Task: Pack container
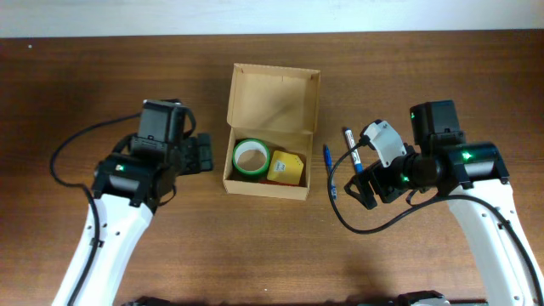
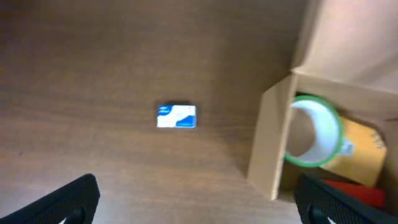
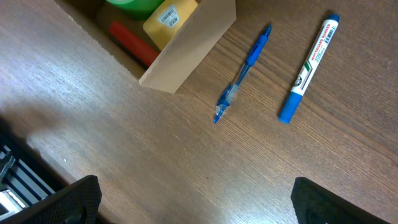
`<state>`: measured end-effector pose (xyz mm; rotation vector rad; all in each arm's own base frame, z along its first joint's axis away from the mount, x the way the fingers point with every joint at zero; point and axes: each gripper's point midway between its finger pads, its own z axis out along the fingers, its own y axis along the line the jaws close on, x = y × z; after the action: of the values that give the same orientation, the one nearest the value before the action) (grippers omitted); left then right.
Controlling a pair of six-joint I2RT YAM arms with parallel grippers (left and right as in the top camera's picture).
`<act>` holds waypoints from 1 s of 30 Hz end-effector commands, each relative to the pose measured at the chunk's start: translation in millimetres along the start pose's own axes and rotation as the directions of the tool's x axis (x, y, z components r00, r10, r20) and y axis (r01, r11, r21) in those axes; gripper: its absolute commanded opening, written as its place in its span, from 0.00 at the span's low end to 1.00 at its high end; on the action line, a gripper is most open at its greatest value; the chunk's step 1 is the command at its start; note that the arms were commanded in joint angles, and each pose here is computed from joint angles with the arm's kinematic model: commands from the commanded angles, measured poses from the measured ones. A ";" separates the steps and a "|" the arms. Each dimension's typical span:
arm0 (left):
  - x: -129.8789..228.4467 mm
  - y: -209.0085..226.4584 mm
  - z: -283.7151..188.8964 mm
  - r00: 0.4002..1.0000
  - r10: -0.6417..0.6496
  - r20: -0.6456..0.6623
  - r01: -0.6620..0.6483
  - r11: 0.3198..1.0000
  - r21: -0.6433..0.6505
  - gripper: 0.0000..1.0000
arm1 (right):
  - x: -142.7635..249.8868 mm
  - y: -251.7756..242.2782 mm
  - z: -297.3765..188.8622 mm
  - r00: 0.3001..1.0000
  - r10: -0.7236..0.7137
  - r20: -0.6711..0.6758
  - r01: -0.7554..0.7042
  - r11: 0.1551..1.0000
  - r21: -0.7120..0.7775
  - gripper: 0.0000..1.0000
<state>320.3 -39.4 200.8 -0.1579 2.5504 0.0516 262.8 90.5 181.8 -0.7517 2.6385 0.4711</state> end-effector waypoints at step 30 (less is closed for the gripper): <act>58.8 12.9 146.1 0.933 0.085 -0.349 -0.076 0.996 0.039 1.00 | -0.6 -0.4 -0.7 1.000 -0.003 0.005 0.003 1.000 0.002 0.99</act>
<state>351.7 -23.1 55.9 -0.0701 2.8919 0.0407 262.7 90.5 181.8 -0.7521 2.6386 0.4711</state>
